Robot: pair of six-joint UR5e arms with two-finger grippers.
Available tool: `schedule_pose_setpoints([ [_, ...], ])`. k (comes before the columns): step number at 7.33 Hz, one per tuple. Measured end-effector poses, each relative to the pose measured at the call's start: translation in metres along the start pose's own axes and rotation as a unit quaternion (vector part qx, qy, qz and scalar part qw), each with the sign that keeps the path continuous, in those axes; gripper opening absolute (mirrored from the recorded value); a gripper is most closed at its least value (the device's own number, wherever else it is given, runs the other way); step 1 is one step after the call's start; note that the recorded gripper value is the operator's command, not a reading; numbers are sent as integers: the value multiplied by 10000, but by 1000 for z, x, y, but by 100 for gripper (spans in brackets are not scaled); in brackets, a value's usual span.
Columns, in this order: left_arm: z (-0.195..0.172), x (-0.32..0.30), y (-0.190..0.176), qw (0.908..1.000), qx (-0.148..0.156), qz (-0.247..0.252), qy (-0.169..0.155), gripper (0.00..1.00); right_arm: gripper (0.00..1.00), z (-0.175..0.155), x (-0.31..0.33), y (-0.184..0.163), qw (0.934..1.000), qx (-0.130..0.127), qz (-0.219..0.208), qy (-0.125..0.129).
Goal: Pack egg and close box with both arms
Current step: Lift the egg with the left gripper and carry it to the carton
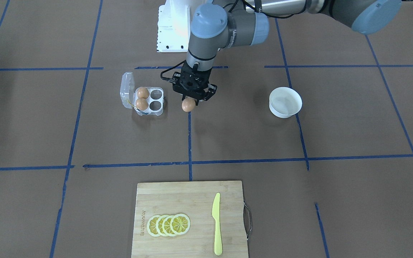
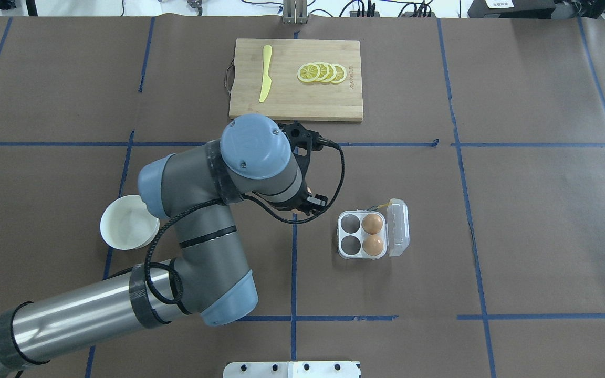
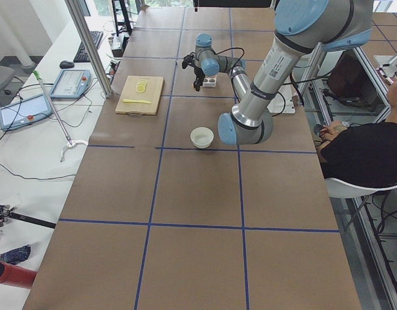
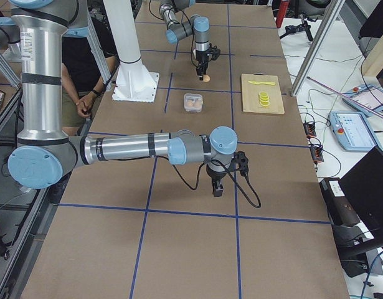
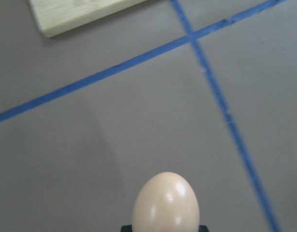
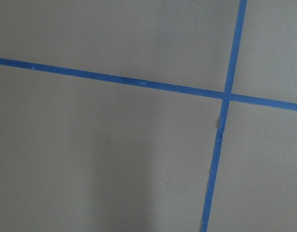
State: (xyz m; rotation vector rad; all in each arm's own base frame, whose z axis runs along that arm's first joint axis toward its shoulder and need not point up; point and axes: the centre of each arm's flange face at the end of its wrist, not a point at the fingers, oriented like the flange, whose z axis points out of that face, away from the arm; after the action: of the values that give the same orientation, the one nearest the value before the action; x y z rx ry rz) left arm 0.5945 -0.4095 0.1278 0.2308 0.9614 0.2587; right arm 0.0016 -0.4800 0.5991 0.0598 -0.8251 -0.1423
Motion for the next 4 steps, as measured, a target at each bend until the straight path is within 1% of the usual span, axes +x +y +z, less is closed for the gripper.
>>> schedule_pose_setpoints([
  [2,7,38,11,9993,-45,-227,280,0,100,1,1,0,10000,-14,15,-11],
  [4,20,59,21,9974,-46,-431,567,0,100,2,2,2,10000,-25,28,-15],
])
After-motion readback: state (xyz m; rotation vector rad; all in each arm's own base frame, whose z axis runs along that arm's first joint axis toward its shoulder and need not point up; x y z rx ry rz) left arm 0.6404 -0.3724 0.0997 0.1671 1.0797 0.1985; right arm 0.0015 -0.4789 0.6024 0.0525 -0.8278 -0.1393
